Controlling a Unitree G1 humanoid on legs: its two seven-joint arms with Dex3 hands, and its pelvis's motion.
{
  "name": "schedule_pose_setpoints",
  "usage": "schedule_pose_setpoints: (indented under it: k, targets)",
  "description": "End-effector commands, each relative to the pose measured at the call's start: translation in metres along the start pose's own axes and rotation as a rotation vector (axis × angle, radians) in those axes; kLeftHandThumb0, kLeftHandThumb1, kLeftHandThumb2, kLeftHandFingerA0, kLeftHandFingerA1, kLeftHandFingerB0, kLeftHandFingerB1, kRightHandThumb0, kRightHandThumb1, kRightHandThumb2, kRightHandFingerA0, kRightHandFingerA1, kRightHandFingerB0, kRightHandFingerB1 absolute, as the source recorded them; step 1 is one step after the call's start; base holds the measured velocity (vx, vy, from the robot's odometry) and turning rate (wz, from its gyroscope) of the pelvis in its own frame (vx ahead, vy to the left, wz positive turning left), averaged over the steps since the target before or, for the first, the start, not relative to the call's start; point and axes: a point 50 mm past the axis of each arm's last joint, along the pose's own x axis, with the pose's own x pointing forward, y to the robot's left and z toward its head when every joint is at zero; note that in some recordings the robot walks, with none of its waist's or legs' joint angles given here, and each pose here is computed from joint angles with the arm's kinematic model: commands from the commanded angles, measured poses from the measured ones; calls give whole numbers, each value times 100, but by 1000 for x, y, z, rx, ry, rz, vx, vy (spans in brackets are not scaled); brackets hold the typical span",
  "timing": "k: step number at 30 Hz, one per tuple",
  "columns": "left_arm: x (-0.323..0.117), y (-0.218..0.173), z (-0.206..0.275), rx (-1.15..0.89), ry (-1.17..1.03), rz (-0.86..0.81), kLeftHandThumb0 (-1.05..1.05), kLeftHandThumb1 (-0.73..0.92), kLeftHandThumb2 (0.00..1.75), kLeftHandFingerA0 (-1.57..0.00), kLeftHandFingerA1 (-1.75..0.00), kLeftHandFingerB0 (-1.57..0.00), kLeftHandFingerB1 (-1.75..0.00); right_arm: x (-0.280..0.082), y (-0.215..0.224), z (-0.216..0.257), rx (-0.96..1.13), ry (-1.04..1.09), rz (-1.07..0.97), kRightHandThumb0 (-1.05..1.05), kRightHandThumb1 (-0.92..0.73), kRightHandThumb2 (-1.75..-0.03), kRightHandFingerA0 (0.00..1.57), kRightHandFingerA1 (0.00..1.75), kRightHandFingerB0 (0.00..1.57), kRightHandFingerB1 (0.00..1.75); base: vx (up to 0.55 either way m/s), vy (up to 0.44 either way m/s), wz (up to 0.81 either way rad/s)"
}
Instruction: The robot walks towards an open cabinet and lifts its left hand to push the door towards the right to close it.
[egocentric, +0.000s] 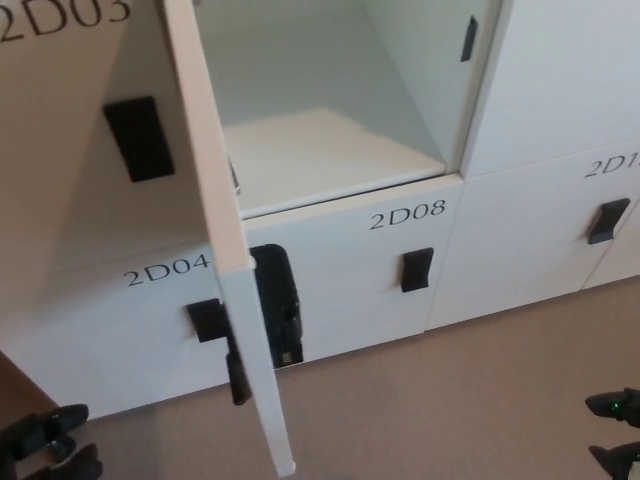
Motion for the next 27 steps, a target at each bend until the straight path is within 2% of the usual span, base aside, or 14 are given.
schedule_pose_setpoints:
  k: [1, 10, 16, 17, 18, 19, 24, 27]
  targets:
    - [1, 6, 8, 7, -33, 15, -25, 61, 58, -76, -50, -61, -46, 0, -3, -1, 7, -1, -17, -25, -69, -60, 64, 47, 47, 39, -21, -83, -1]
    - [2, 5, 25, -64, -124, 45, -26, 60, 58, -76, -48, -64, -46, -2, -3, -4, 10, 5, -20, -25, -69, -60, 66, 48, 48, 39, 0, 0, 0]
    - [9, -7, 98, -36, -350, -31, -30, 59, 58, -76, -46, -62, -43, -3, -1, -5, 24, 7, -25, -24, -70, -60, 66, 48, 49, 39, 0, 0, 0]
    - [9, -7, 98, -36, -350, -31, -30, 59, 58, -76, -46, -62, -43, -3, -1, -5, 24, 7, -25, -24, -70, -60, 66, 48, 49, 39, 0, 0, 0]
    - [10, -14, 120, -16, -399, -55, -25, 62, 58, -71, -49, -55, -45, -3, -1, -5, 25, 10, -25, -25, -69, -60, 67, 48, 49, 39, 0, 0, 0]
    - [10, -19, 134, -5, -431, -71, -25, 62, 58, -71, -49, -55, -45, -3, -1, -5, 25, 13, -26, -25, -69, -60, 67, 48, 49, 39, 0, 0, 0]
    - [9, -30, 166, 19, -490, -98, -22, 65, 59, -68, -50, -53, -46, -1, 0, -3, 25, 8, -27, -25, -69, -60, 67, 49, 49, 39, 0, 0, 0]
    - [9, -51, 203, 42, -546, -148, -24, 66, 59, -67, -50, -54, -45, -2, 0, -3, 26, 7, -28, -24, -69, -60, 66, 48, 49, 39, 0, 0, 0]
